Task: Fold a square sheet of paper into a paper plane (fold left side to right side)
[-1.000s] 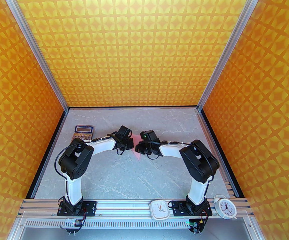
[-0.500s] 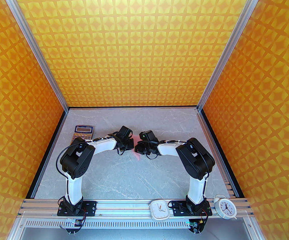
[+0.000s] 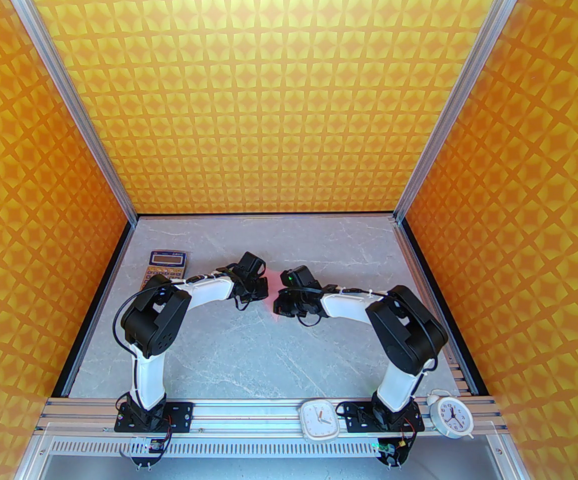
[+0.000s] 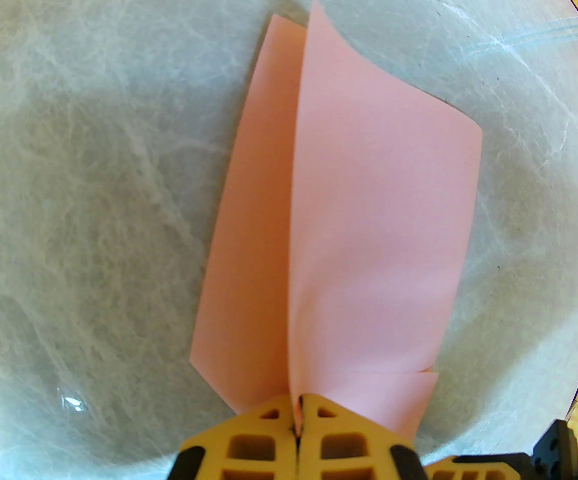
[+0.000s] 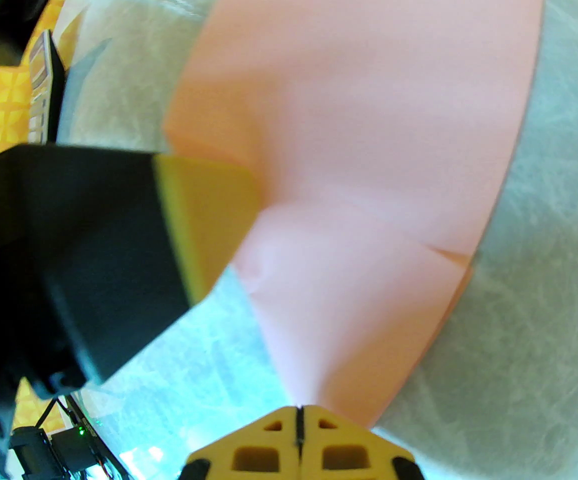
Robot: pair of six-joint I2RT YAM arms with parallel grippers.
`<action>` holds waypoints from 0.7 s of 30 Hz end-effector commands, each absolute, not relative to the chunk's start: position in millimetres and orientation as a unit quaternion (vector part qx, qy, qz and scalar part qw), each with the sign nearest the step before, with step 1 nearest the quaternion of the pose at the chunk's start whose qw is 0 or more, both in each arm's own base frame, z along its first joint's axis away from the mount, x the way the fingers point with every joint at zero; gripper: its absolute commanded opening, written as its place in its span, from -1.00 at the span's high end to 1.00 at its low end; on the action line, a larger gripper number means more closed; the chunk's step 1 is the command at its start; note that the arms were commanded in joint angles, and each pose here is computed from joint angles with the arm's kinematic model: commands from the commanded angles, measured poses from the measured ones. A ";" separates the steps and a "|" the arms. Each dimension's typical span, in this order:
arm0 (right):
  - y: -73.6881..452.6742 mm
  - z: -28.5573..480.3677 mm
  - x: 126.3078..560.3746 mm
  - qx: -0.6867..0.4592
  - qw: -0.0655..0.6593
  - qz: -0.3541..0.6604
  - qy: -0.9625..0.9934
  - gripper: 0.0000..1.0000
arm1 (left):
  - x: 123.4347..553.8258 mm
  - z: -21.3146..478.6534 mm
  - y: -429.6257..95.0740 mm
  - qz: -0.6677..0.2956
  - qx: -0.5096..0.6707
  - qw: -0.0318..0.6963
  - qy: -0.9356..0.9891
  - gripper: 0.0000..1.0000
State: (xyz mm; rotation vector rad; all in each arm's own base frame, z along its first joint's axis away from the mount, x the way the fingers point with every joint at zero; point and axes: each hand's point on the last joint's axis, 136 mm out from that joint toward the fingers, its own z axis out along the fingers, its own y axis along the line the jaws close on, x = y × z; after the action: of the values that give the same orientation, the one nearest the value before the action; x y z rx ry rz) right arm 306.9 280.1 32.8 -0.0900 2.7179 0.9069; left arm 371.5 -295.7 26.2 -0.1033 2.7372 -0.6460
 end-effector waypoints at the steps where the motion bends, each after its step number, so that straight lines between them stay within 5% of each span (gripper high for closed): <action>1: 285.8 39.6 305.0 -0.048 0.138 0.314 0.938 1.00 | 373.2 23.8 -298.8 -0.224 -0.039 0.160 0.961 1.00; 21: 252.5 -0.1 270.5 -0.055 0.088 0.244 0.964 1.00 | 374.5 20.5 -296.6 -0.210 -0.047 0.148 0.965 1.00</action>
State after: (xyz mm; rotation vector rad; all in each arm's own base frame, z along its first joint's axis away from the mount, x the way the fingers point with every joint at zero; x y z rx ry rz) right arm 293.5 272.0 16.9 -0.1509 2.7714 0.8349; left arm 370.8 -296.5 22.0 -0.1121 2.7717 -0.6253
